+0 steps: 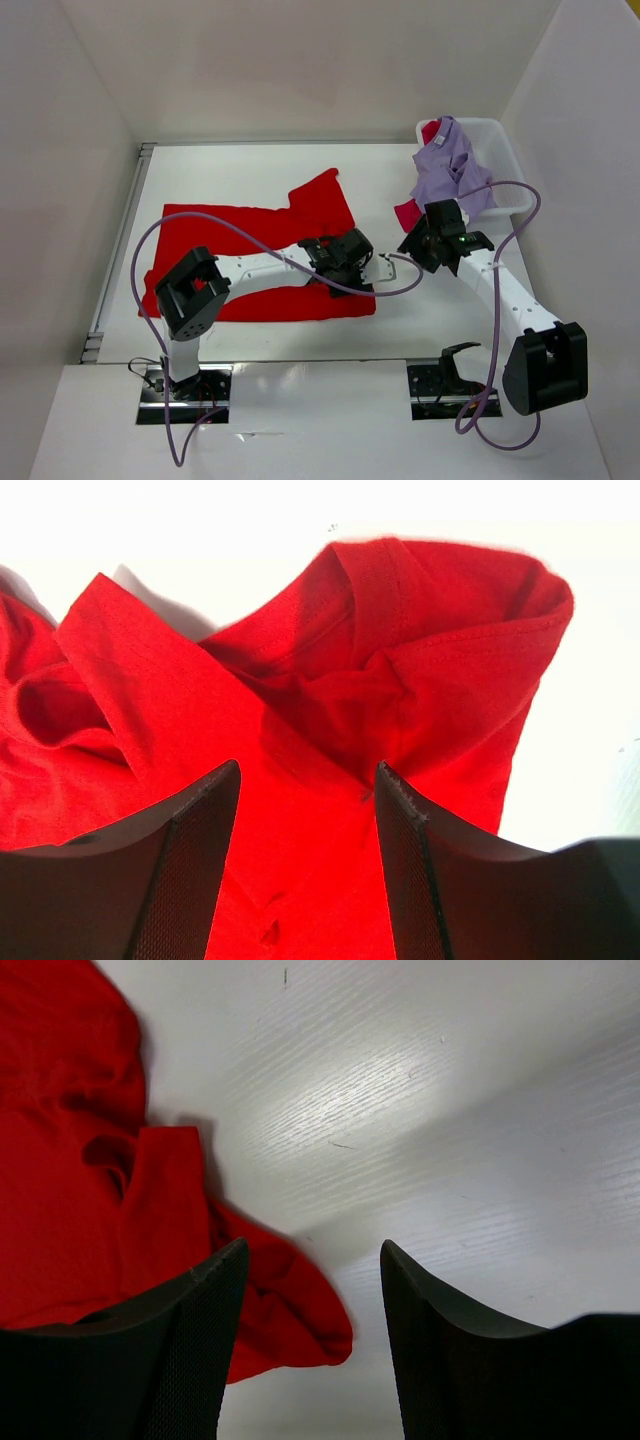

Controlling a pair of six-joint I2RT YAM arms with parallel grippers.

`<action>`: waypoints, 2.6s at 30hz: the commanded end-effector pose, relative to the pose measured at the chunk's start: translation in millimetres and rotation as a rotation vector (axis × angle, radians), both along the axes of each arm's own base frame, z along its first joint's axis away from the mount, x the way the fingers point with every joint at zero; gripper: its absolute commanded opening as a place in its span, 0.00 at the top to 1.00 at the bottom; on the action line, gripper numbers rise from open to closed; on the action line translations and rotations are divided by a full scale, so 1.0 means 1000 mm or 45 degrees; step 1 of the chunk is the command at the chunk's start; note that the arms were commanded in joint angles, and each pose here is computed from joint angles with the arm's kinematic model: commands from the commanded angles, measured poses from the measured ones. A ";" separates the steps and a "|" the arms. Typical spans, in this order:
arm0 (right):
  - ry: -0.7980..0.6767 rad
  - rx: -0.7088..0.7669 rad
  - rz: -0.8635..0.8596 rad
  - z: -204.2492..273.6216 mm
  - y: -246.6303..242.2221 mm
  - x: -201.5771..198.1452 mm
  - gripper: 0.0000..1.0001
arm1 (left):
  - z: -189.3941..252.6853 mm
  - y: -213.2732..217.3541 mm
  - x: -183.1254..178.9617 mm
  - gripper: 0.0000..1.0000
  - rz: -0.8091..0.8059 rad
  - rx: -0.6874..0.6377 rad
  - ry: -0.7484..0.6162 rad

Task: Fold and stack the t-shirts
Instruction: Fold the flattened tshirt in 1/3 of the way

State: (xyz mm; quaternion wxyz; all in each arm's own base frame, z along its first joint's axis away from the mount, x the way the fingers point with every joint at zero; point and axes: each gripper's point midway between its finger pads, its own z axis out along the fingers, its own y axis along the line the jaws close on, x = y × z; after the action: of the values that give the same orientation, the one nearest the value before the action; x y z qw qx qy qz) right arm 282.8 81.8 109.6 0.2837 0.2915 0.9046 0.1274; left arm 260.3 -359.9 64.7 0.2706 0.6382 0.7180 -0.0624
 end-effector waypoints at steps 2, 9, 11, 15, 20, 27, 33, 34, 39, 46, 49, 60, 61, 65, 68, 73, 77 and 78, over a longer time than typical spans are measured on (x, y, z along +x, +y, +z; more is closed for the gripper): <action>-0.024 -0.003 0.027 -0.001 0.001 0.005 0.40 | -0.019 0.009 -0.011 0.36 -0.020 0.040 0.073; -0.024 -0.003 0.027 -0.001 0.001 0.005 0.40 | -0.035 0.021 -0.006 0.36 0.007 0.114 0.038; -0.022 0.007 0.034 -0.001 0.003 0.004 0.40 | -0.037 0.022 0.001 0.39 0.030 0.127 -0.002; -0.022 0.007 0.034 -0.001 0.003 0.004 0.40 | -0.028 0.023 0.004 0.42 0.053 0.101 -0.012; -0.006 0.013 0.040 -0.004 0.004 0.004 0.40 | -0.015 0.019 0.006 0.42 0.077 0.054 -0.025; -0.007 0.006 0.050 -0.005 0.004 0.006 0.40 | -0.021 0.023 0.015 0.70 0.099 0.074 -0.061; -0.007 0.006 0.050 -0.005 0.004 0.006 0.40 | -0.013 0.026 0.026 0.82 0.163 0.047 -0.076; -0.007 0.006 0.050 -0.005 0.004 0.006 0.40 | -0.007 0.028 0.029 0.82 0.188 0.035 -0.074; 0.035 0.027 0.084 -0.015 0.010 0.005 0.40 | 0.001 0.047 0.046 0.72 0.281 0.002 -0.032; 0.081 0.029 0.103 -0.026 0.014 0.003 0.40 | -0.006 0.043 0.037 0.55 0.264 -0.032 0.060; 0.081 0.029 0.103 -0.026 0.014 0.003 0.40 | -0.010 0.042 0.038 0.55 0.264 -0.030 0.061; 0.094 0.047 0.116 -0.031 0.017 0.001 0.40 | 0.006 0.038 0.043 0.44 0.276 -0.080 0.056; 0.108 0.044 0.116 -0.034 0.017 0.001 0.40 | 0.006 0.038 0.043 0.44 0.276 -0.079 0.056; 0.110 0.053 0.134 -0.033 0.021 -0.001 0.40 | 0.013 0.039 0.042 0.51 0.275 -0.089 0.049; 0.110 0.053 0.134 -0.033 0.021 -0.001 0.40 | 0.016 0.041 0.041 0.62 0.266 -0.085 0.044; 0.110 0.053 0.134 -0.033 0.021 -0.001 0.40 | 0.018 0.043 0.037 0.55 0.248 -0.079 0.057; 0.110 0.053 0.134 -0.033 0.021 -0.001 0.40 | 0.012 0.047 0.034 0.43 0.239 -0.056 0.066; 0.110 0.053 0.134 -0.033 0.021 -0.001 0.40 | 0.009 0.049 0.032 0.43 0.239 -0.047 0.072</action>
State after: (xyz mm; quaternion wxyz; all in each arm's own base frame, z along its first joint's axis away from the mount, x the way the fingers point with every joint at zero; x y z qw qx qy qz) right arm 276.9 100.0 76.6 0.2189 0.2631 0.9287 0.1425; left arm 292.9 -308.1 54.9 0.2501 0.5601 0.7880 -0.0532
